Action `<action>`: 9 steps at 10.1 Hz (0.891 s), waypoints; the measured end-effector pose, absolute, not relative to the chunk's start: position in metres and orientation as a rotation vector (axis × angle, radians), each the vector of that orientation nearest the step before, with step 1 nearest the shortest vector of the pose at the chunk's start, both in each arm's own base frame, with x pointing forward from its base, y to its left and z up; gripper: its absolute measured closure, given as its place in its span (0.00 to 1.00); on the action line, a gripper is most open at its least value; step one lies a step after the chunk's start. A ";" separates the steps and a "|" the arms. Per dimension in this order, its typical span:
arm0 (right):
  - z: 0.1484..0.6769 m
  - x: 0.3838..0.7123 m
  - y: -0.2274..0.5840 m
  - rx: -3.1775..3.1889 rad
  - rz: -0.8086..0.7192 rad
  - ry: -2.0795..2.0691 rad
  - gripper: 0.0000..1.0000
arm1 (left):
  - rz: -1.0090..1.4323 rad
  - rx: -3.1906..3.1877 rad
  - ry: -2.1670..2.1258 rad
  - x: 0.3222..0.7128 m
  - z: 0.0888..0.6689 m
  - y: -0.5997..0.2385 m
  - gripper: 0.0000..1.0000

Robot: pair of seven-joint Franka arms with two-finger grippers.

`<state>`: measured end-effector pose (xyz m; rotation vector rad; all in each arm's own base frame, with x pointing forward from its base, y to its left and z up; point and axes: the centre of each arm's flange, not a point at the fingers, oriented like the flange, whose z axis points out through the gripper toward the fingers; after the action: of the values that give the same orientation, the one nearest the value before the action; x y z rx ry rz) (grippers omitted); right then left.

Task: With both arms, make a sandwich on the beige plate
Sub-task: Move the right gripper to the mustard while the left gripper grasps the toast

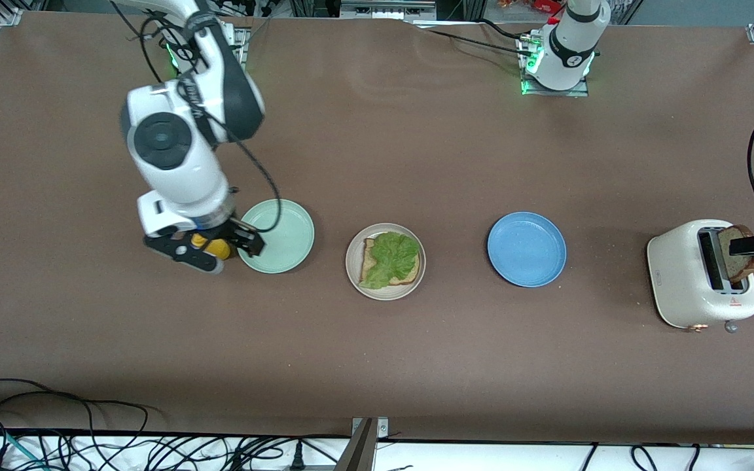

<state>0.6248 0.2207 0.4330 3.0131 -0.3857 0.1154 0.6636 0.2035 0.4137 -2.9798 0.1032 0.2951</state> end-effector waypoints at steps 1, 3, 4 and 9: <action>0.434 0.621 0.185 3.024 0.075 -0.266 0.00 | 0.292 -2.981 0.106 0.662 0.402 0.206 0.00; 0.427 0.610 0.113 3.054 -0.011 -0.023 0.00 | 0.271 -2.982 0.108 0.656 0.378 0.211 0.00; 0.421 0.607 0.072 3.069 -0.040 0.115 0.00 | 0.260 -2.984 0.104 0.651 0.371 0.214 0.01; 0.377 0.586 -0.073 3.240 -0.019 0.598 0.00 | 0.242 -2.991 0.101 0.640 0.379 0.216 0.49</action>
<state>0.5862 -0.0733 0.3767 3.2405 0.5978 -0.0193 0.6400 0.2161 0.3788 -2.9911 0.1009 0.2424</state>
